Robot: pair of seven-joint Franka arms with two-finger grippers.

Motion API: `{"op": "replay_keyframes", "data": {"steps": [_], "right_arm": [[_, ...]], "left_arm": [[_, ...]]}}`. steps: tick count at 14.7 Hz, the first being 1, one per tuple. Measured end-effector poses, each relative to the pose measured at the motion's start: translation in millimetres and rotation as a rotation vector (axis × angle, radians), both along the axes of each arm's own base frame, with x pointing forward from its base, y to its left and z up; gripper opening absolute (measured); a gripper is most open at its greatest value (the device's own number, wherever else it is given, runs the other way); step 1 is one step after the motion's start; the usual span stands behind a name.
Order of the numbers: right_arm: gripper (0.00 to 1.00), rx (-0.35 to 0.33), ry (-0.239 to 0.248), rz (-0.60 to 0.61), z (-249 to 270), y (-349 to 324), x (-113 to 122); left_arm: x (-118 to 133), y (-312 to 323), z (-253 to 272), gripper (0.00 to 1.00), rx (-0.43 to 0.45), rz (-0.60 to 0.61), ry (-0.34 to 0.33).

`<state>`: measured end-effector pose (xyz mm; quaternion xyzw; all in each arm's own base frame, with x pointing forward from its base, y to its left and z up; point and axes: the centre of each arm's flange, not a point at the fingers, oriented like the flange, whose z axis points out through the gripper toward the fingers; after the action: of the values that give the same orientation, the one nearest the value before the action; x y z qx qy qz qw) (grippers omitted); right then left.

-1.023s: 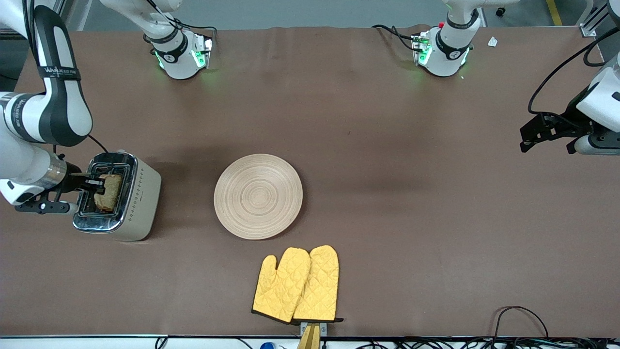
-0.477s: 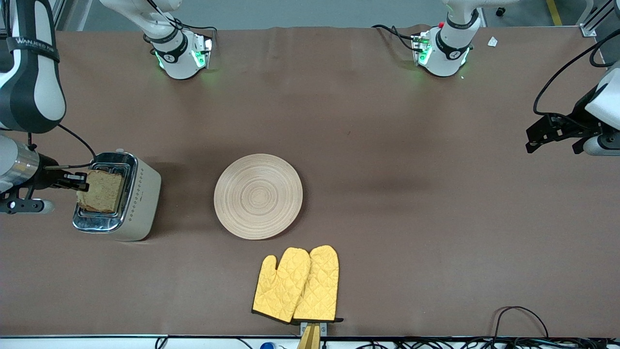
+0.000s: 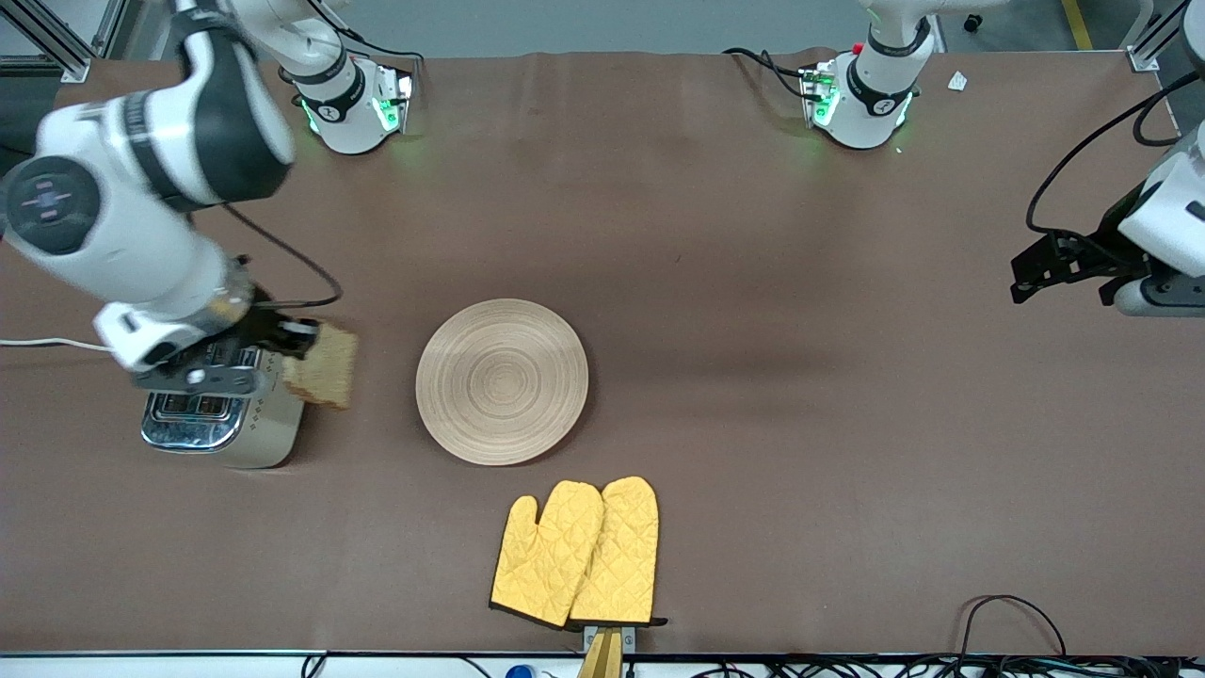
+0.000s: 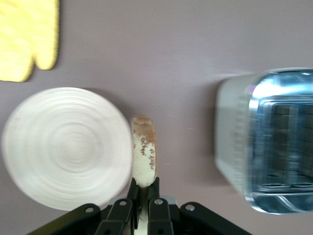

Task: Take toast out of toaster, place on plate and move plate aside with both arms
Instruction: 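Carry the toast to the plate with the right gripper while the left gripper approaches, then lower the toast onto the plate and open the right gripper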

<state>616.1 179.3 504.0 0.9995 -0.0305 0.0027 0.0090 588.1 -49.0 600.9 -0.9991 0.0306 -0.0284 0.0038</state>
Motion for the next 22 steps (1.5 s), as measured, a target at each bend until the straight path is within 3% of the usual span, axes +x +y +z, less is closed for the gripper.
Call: {"op": "replay_keyframes", "data": {"steps": [2, 6, 8, 12, 14, 18, 22], "right_arm": [[0.10, 0.020, -0.032, -0.014, -13.3, 35.5, 0.3], [0.10, 0.150, -0.036, -0.087, -66.8, 94.0, 4.9], [0.10, 0.180, -0.042, -0.122, -99.4, 123.3, 2.2], [0.10, 0.187, -0.040, -0.149, -160.8, 184.7, -15.8], [0.10, 0.183, -0.034, -0.150, -180.4, 196.5, -21.1], [0.10, 0.153, -0.025, -0.144, -210.5, 162.5, -14.3], [0.10, 0.131, -0.001, -0.126, -229.2, 125.0, -7.1]], "left_arm": [[9.6, -2.3, -26.2, 1.00, -0.047, 0.002, 0.051], [41.3, -22.6, -112.6, 1.00, -0.252, 0.034, 0.185], [54.6, -33.9, -154.5, 1.00, -0.329, 0.055, 0.231], [71.4, -57.4, -228.5, 1.00, -0.530, 0.137, 0.321], [78.5, -81.6, -270.1, 1.00, -0.597, 0.161, 0.334], [76.0, -146.5, -326.0, 1.00, -0.663, 0.177, 0.349], [72.5, -170.3, -350.0, 1.00, -0.705, 0.207, 0.367]]}}
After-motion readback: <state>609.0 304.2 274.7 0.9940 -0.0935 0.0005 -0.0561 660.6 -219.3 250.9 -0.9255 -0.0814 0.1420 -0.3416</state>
